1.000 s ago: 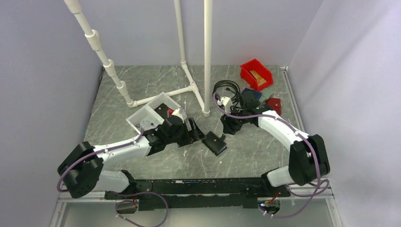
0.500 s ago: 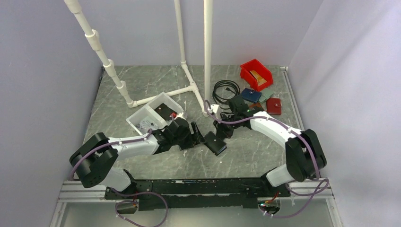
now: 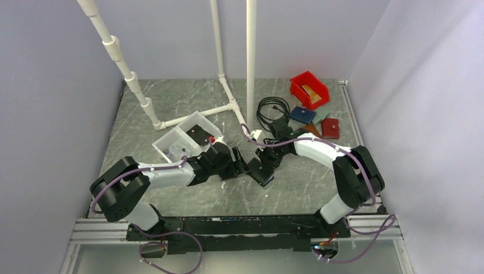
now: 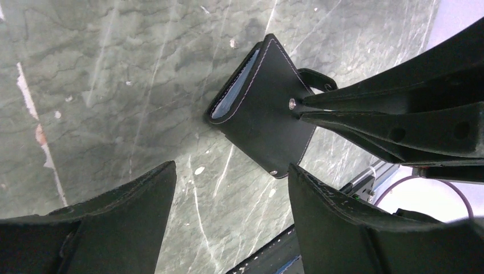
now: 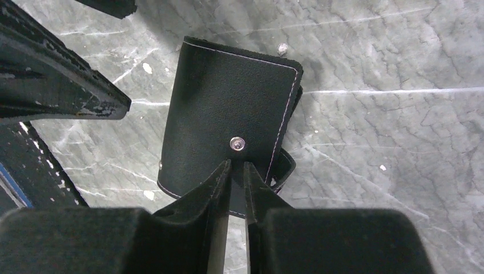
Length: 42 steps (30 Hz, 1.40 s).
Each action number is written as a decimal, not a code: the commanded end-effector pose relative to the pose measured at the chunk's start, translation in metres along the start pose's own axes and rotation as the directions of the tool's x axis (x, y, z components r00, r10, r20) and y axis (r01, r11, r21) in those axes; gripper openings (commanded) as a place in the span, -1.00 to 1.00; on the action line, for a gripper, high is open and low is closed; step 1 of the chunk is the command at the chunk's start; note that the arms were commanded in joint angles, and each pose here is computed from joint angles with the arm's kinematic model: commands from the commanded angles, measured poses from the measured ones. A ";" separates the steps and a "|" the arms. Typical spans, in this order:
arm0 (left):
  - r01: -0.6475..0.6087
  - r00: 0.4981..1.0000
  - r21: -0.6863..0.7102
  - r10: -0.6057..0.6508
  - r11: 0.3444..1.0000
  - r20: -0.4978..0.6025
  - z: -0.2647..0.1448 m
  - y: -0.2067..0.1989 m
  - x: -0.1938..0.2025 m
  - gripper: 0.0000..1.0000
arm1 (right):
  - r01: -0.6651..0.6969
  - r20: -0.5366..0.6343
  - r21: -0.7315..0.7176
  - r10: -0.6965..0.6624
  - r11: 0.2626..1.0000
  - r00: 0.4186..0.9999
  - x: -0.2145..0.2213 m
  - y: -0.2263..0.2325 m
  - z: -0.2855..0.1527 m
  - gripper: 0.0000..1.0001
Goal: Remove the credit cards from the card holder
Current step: Open the card holder at the center of the board.
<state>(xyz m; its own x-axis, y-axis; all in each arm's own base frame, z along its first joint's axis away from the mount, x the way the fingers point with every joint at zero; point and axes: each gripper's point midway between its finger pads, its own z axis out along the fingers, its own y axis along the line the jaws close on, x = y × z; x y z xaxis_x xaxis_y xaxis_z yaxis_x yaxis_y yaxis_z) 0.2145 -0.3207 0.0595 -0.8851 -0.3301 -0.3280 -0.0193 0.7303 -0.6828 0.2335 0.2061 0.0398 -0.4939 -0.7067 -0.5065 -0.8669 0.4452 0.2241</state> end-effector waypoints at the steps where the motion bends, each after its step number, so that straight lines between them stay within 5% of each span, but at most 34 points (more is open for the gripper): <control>1: -0.017 1.000 0.075 0.017 0.997 0.003 0.005 -0.013 0.000 0.52 | 0.009 0.020 0.059 -0.010 0.998 1.000 -0.013 -0.014 -0.003 -0.61; 7: -0.021 1.000 0.052 0.021 0.998 -0.012 0.009 -0.006 0.004 0.54 | 0.001 0.071 0.057 -0.005 0.998 0.997 -0.020 -0.015 -0.015 -0.42; 31: -0.015 0.998 0.060 0.019 0.998 -0.061 0.021 -0.004 0.014 0.41 | -0.070 0.044 0.072 0.067 0.995 0.997 -0.010 -0.029 -0.013 -0.16; 42: -0.011 0.997 0.066 0.015 0.998 -0.069 0.024 -0.004 0.016 0.41 | -0.094 0.054 -0.083 0.099 0.992 0.994 -0.015 -0.004 -0.008 -0.28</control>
<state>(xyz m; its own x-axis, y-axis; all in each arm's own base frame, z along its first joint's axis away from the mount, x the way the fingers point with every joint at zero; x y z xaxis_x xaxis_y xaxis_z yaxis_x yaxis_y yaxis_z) 0.2120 -0.3391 0.0433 -0.9113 -0.2870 -0.2953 0.0140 0.6951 -0.7188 0.2451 0.1966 0.0362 -0.5742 -0.6588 -0.4861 -0.8165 0.5044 0.2809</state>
